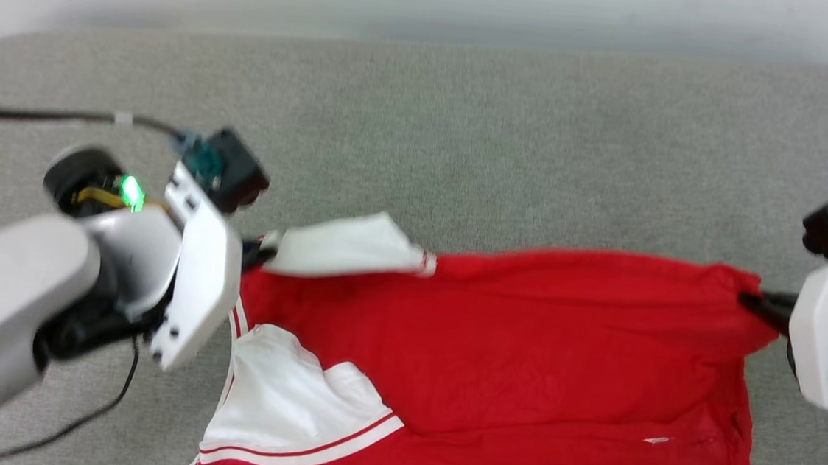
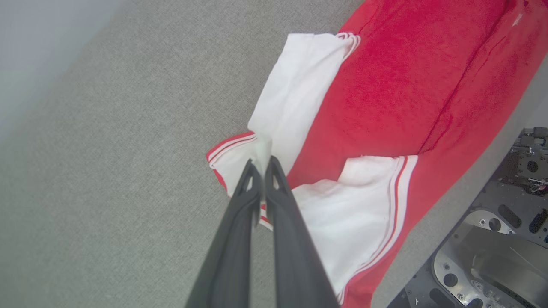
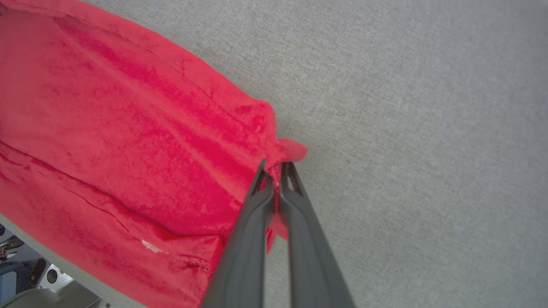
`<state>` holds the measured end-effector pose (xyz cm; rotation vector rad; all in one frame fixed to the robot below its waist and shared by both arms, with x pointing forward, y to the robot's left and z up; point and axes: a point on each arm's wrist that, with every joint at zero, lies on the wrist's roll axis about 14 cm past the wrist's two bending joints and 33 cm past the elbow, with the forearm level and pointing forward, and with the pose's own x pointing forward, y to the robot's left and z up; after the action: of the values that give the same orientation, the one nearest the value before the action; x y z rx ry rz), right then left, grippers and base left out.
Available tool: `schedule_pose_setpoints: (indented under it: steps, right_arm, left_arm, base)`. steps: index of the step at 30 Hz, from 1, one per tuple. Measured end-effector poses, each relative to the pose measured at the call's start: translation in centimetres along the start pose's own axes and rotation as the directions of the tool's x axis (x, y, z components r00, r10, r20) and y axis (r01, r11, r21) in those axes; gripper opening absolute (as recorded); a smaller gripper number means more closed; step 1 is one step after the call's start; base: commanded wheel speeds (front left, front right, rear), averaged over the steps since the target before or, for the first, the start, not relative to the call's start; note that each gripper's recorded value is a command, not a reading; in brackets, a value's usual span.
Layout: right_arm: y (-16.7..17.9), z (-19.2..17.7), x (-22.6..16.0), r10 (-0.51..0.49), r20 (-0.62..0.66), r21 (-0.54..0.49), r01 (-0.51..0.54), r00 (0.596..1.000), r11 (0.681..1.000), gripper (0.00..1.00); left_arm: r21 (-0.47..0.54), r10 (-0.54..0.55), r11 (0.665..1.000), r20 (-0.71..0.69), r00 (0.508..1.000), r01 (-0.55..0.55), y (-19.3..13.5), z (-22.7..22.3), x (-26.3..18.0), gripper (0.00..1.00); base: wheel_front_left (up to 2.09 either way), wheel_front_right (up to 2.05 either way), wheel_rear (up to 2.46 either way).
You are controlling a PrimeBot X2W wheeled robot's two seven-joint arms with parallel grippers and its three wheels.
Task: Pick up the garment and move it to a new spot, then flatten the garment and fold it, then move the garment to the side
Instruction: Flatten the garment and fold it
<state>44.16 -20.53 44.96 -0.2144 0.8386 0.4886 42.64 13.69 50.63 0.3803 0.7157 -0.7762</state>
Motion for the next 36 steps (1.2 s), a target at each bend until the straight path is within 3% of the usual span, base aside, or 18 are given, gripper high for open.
schedule_pose_setpoints:
  steps: [11, 24, 25, 31, 36]
  right_arm:
    - [1.9, -4.6, -1.9, 0.032, 0.041, 0.078, -0.036, 0.999, 0.996, 0.00]
    - [4.0, -12.0, -0.5, 0.060, -0.078, 0.179, -0.046, 0.995, 0.983, 0.03]
    - [4.0, -11.8, -0.5, 0.056, -0.068, 0.179, -0.043, 0.996, 0.983, 1.00]
    - [4.1, -8.1, -1.7, 0.032, 0.088, 0.149, -0.045, 0.996, 0.988, 1.00]
    - [3.4, -4.8, -4.0, -0.003, 0.230, 0.136, -0.029, 0.973, 0.990, 1.00]
  left_arm:
    - [-0.153, -0.063, 0.987, -0.108, 0.992, 0.046, -5.7, -8.3, -1.4, 0.00]
    - [-0.318, -0.126, 0.947, -0.207, 0.970, 0.055, -9.2, -15.0, 0.6, 0.00]
    - [-0.319, -0.107, 0.947, -0.190, 0.976, 0.042, -8.9, -14.6, 0.7, 1.00]
    - [-0.259, 0.036, 0.965, 0.014, 0.999, -0.031, -7.1, -10.4, 0.4, 1.00]
    - [-0.236, 0.212, 0.959, 0.238, 0.948, -0.155, -5.1, -6.4, -0.9, 1.00]
  base:
    - [0.00, 0.00, 0.00]
    - [0.00, 0.00, 0.00]
    - [0.00, 0.00, 0.00]
    - [0.00, 0.00, 0.00]
    - [0.00, 0.00, 0.00]
